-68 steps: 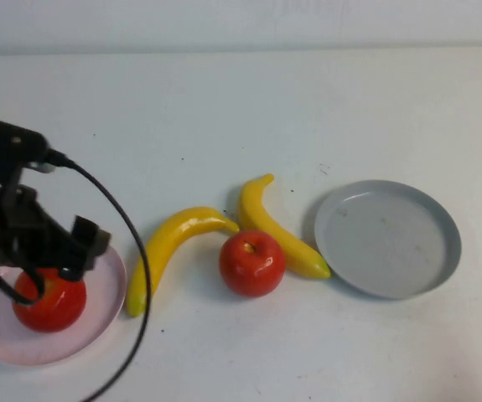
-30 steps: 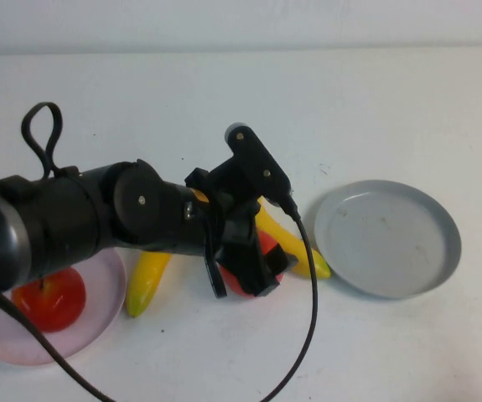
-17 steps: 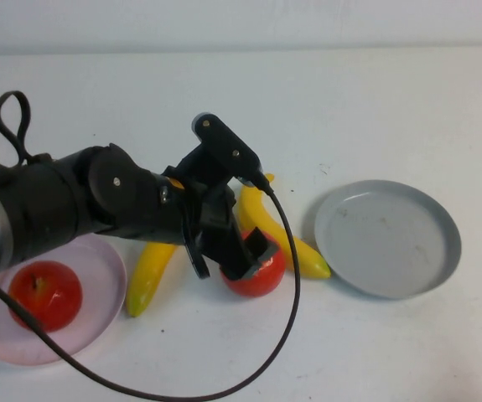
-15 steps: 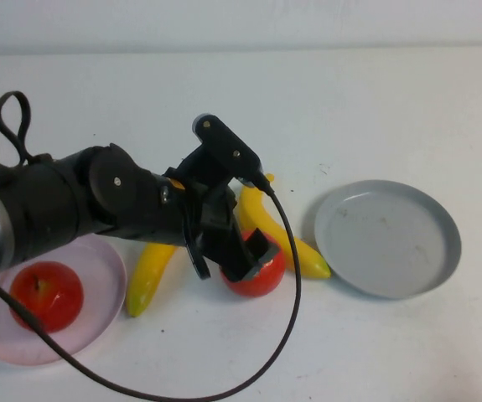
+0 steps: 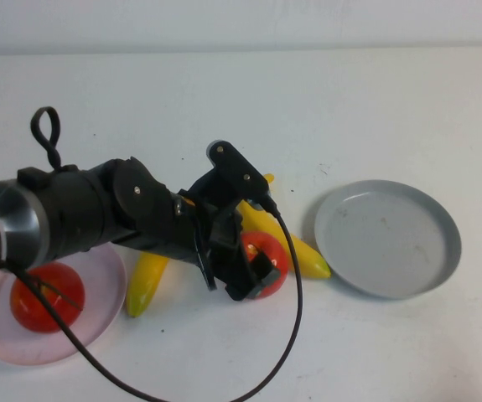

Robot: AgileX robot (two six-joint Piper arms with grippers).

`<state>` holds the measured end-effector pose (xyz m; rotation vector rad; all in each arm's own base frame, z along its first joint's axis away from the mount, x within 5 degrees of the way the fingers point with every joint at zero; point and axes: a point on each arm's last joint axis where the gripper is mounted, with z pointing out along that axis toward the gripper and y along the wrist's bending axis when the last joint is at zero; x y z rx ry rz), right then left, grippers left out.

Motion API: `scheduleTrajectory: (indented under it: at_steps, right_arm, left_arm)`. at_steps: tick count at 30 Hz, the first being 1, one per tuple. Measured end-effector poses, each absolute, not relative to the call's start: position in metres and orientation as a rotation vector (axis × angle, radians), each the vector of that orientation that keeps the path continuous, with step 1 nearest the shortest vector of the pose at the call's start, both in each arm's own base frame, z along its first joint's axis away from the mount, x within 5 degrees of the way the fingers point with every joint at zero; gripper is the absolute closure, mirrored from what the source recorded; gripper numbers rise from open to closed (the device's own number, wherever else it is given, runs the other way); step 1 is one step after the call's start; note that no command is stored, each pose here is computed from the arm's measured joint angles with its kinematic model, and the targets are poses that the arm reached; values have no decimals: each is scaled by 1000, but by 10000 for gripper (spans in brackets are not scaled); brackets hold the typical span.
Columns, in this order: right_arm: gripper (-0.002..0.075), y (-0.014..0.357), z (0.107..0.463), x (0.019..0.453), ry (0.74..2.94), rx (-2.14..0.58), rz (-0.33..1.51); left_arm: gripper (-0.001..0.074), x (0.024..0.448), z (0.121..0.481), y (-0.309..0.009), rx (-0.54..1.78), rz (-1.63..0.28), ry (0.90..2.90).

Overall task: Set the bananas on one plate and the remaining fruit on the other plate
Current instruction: Put one type of fruit in the left plate

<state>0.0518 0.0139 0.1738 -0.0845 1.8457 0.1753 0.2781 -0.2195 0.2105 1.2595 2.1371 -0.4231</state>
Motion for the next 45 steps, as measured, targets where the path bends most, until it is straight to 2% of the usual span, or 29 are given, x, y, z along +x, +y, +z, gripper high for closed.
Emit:
scheduleTrajectory:
  at_steps: [8,14,27,37,42,45]
  right_arm:
    - [743,14,174,52,1846,-84,175]
    - [743,14,174,52,1846,-84,175]
    - [743,14,174,52,1846,-84,175]
    - [743,14,174,52,1846,-84,175]
    - [743,14,174,52,1846,-84,175]
    - [743,14,174,52,1846,-84,175]
  left_arm:
    - [85,281,206,-220,1328,-382,2090]
    - [228,281,206,-221,1326,-381,2085]
    - [230,281,208,-220,1335,-369,2071]
    - [232,257,259,-207,1294,-429,2046]
    - [232,242,276,-184,1280,-276,2181]
    - [235,242,285,-162,1213,-92,2257]
